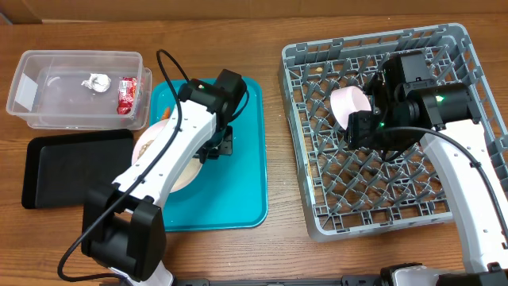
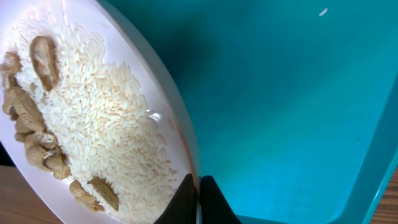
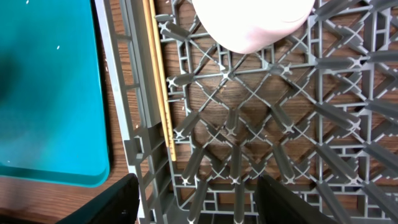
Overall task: Sort waste into correct bins and load items into the dishwasher
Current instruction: 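Tilt the plate over the black tray to dump rice and peanuts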
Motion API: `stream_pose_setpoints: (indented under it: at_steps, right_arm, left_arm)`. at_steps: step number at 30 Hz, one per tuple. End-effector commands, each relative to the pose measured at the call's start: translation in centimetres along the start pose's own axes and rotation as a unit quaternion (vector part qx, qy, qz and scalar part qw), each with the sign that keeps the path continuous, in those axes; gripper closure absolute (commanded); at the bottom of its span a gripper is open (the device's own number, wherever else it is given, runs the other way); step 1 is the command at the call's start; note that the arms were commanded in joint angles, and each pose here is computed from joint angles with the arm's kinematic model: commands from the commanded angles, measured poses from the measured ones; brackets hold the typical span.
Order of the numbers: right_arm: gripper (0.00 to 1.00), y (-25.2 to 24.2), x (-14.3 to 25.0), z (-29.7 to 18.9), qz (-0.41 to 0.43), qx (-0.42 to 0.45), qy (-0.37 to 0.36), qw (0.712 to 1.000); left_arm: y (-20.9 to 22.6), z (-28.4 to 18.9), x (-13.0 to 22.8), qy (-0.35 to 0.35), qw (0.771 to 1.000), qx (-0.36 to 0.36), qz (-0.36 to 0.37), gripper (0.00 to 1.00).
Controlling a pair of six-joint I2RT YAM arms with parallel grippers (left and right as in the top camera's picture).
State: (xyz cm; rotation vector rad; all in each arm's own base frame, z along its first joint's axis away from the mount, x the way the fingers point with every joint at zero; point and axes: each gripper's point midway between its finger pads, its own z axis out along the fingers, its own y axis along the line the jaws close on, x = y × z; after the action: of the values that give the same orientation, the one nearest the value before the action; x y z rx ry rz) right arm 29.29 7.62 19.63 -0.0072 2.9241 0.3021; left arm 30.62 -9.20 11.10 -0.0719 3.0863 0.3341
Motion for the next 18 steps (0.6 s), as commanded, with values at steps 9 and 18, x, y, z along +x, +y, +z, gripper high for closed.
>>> stream_pose_setpoints:
  at_steps: [9, 18]
  right_arm:
    - [0.37, 0.1, -0.2, -0.9, -0.005, -0.003, -0.016, 1.000]
    - [0.37, 0.2, -0.2, -0.9, -0.003, -0.003, -0.016, 1.000]
  left_arm:
    - [10.8, -2.3, -2.5, -0.036, 0.991, 0.042, -0.122, 0.96]
    - [16.9, -1.2, -4.8, -0.073, 0.968, 0.139, -0.194, 0.96]
